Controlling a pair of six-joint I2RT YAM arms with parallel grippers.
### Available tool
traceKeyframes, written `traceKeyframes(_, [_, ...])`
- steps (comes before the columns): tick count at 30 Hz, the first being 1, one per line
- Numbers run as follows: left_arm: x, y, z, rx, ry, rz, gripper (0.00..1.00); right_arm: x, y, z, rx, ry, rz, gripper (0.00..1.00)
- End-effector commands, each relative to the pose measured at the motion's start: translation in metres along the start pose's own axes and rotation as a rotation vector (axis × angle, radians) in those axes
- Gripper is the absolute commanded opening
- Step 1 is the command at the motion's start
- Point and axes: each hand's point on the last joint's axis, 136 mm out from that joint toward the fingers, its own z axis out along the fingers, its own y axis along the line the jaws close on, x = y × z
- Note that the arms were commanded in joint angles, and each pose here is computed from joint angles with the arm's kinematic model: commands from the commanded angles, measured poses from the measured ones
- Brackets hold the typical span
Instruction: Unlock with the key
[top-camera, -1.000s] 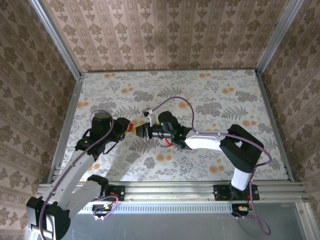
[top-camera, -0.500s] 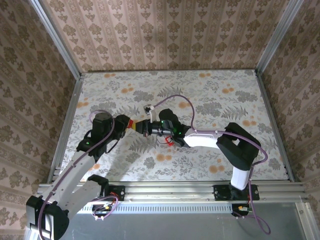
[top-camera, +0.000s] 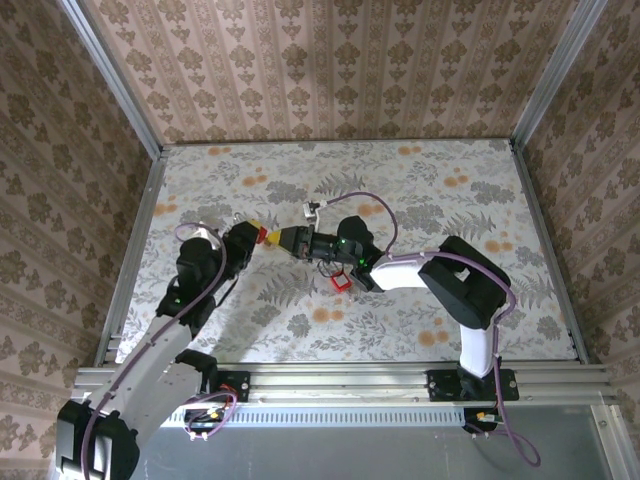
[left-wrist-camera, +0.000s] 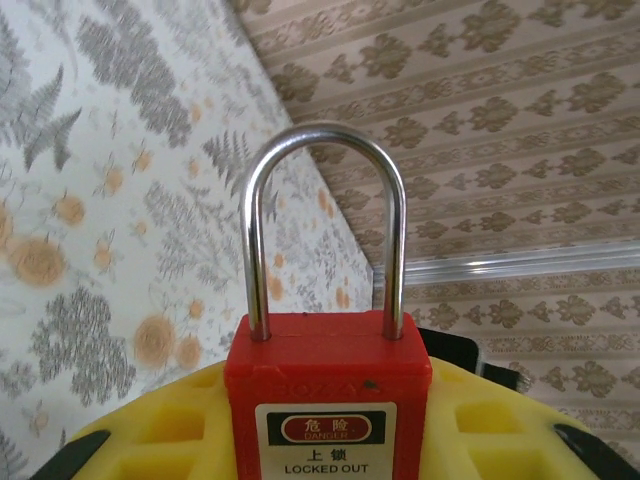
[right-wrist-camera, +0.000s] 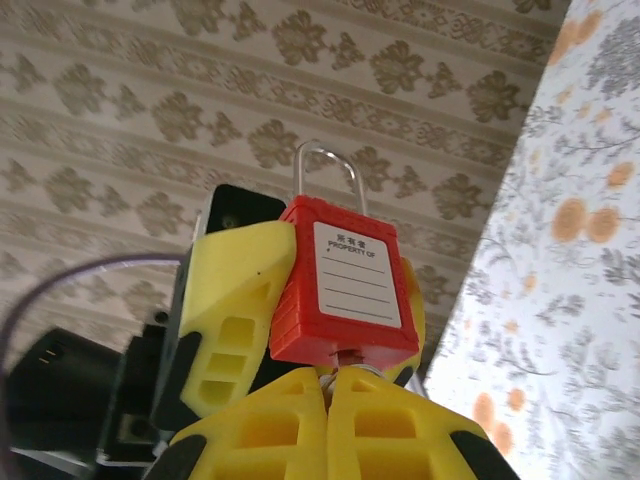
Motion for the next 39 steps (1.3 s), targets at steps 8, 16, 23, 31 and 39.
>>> traceKeyframes(8, [-0.014,-0.037,-0.006,0.121,-0.032,0.118,0.0,-0.028,-0.013,-0.015,0.169,-0.07,-0.018,0.0])
traceKeyframes(16, [-0.012,-0.025,-0.009,0.007,0.01,0.14,0.0,-0.019,-0.012,-0.031,0.266,-0.035,-0.207,0.39])
traceKeyframes(23, [-0.006,-0.026,-0.01,-0.025,0.054,0.14,0.0,0.0,-0.012,-0.021,0.292,0.071,-0.344,0.48])
traceKeyframes(31, [0.001,-0.028,-0.009,-0.047,0.085,0.155,0.0,0.02,-0.007,-0.002,0.285,0.145,-0.442,0.48])
traceKeyframes(39, [0.01,-0.02,-0.007,-0.072,0.116,0.131,0.0,0.022,-0.004,0.008,0.285,0.158,-0.488,0.46])
